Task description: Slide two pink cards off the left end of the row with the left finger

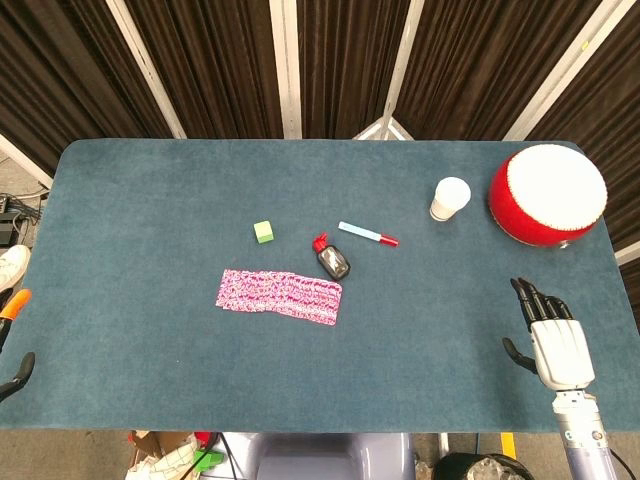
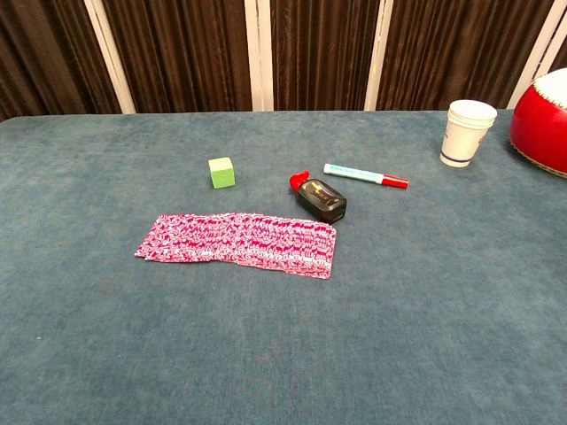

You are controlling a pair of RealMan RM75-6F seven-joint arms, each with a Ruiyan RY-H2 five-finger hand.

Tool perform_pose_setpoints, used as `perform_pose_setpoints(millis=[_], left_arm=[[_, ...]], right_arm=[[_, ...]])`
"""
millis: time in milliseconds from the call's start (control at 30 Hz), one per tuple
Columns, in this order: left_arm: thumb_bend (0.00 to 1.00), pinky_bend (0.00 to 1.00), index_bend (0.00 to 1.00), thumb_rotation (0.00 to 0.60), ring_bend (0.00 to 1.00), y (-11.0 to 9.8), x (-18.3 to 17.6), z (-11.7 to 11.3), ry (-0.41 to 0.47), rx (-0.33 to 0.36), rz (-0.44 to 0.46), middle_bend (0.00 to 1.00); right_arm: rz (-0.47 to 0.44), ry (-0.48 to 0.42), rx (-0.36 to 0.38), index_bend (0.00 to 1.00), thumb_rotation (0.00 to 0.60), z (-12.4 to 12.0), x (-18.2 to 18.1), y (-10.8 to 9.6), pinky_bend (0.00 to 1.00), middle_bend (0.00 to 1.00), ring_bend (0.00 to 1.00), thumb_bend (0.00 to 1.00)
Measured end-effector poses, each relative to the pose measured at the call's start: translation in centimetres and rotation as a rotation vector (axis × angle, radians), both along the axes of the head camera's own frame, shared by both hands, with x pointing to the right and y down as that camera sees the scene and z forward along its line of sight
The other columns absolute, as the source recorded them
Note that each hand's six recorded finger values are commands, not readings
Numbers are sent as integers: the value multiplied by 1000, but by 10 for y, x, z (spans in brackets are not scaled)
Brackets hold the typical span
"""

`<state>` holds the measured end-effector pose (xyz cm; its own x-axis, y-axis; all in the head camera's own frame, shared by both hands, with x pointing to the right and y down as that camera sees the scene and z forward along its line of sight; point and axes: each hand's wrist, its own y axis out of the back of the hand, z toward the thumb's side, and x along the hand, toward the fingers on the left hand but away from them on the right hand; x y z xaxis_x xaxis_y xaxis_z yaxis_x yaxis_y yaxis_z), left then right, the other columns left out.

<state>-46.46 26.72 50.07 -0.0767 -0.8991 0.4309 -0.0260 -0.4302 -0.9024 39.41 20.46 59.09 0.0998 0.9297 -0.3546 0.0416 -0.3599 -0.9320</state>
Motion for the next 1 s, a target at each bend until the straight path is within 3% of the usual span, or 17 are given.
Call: perform_pose_setpoints(millis=[533,700,833,900,1000], left_arm=[[553,129,117,600,90,-2,0,5,1,-12,6,43],[553,160,118,600,111,-4,3,5,11,0,21,100],[573,383,119,600,307,-7,5,5,27,24,37,306],[626,536,122,600,453,-10,7,5,32,40,47,479],[741,653,130,600,619,-16,7,8,32,63,54,673]], right_arm=[[0,-8,-2,14,600,-1,-1,0,238,150,228,285],[1,-9,-2,14,600,-1,0,0,238,150,228,285],[7,-9,-3,14,600,-1,1,0,238,150,228,284],[12,-10,-6,14,600,-1,2,1,238,150,228,284],[12,-10,-10,13,600,-1,3,1,238,150,228,284]])
